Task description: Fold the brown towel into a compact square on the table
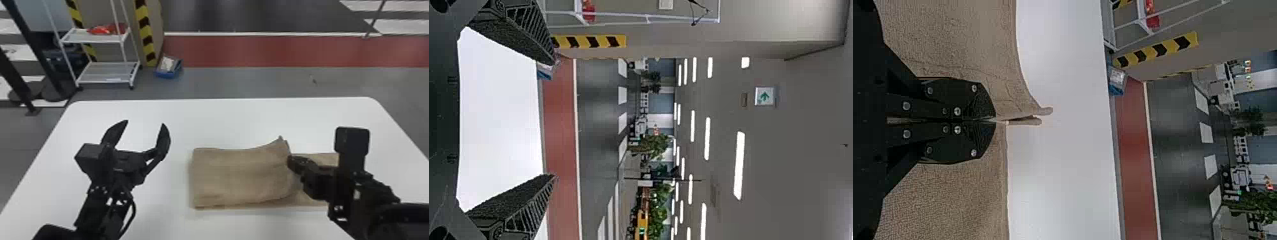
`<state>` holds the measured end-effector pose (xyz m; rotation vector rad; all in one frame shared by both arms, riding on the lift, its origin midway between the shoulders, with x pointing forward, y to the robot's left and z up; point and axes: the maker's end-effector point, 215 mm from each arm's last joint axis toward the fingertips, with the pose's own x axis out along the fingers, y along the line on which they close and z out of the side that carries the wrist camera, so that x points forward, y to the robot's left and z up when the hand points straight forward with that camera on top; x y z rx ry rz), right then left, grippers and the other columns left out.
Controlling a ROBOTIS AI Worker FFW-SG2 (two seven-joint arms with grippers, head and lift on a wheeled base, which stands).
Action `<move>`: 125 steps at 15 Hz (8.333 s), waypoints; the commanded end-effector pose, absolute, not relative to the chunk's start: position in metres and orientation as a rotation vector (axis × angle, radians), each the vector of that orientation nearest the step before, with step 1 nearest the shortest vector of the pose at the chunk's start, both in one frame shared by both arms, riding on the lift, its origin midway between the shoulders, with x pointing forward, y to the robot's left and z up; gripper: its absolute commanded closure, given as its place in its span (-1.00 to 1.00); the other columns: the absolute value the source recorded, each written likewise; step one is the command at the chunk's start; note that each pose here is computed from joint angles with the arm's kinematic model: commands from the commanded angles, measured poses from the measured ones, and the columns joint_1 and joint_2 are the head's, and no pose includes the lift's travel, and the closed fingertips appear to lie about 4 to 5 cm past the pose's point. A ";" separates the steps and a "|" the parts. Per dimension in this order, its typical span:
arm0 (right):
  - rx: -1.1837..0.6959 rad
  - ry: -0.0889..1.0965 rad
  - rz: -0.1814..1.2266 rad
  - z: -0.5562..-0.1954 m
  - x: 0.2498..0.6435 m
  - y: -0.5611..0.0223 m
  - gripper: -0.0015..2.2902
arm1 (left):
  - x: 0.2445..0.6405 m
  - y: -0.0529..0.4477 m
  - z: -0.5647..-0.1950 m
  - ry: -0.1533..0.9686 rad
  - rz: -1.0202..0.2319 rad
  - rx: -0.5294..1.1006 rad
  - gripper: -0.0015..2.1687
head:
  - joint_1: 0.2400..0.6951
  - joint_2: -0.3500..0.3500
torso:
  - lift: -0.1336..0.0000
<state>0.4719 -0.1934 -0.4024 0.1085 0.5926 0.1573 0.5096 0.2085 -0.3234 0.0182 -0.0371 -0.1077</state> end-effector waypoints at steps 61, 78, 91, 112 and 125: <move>0.342 0.744 -0.154 -0.459 0.448 -0.443 -0.75 | 0.527 0.305 -0.369 0.055 -0.019 -0.014 -0.92 | 1.00 -0.47 | -0.87; 0.430 0.416 -0.040 -0.343 0.465 -0.420 0.54 | 0.525 0.310 -0.372 0.061 -0.010 -0.013 -0.92 | 1.00 -0.38 | -0.87; 0.287 0.518 0.268 -0.340 0.467 -0.227 0.54 | 0.521 0.317 -0.376 0.071 0.001 -0.013 -0.92 | 1.00 0.18 | -0.87; 0.166 0.669 0.194 -0.395 0.468 -0.224 0.79 | 0.518 0.324 -0.389 0.092 0.009 -0.015 -0.92 | 1.00 0.37 | -0.87; 0.092 0.730 0.413 -0.427 0.481 -0.106 0.78 | 0.518 0.324 -0.377 0.052 0.020 -0.020 -0.92 | 1.00 0.59 | -0.87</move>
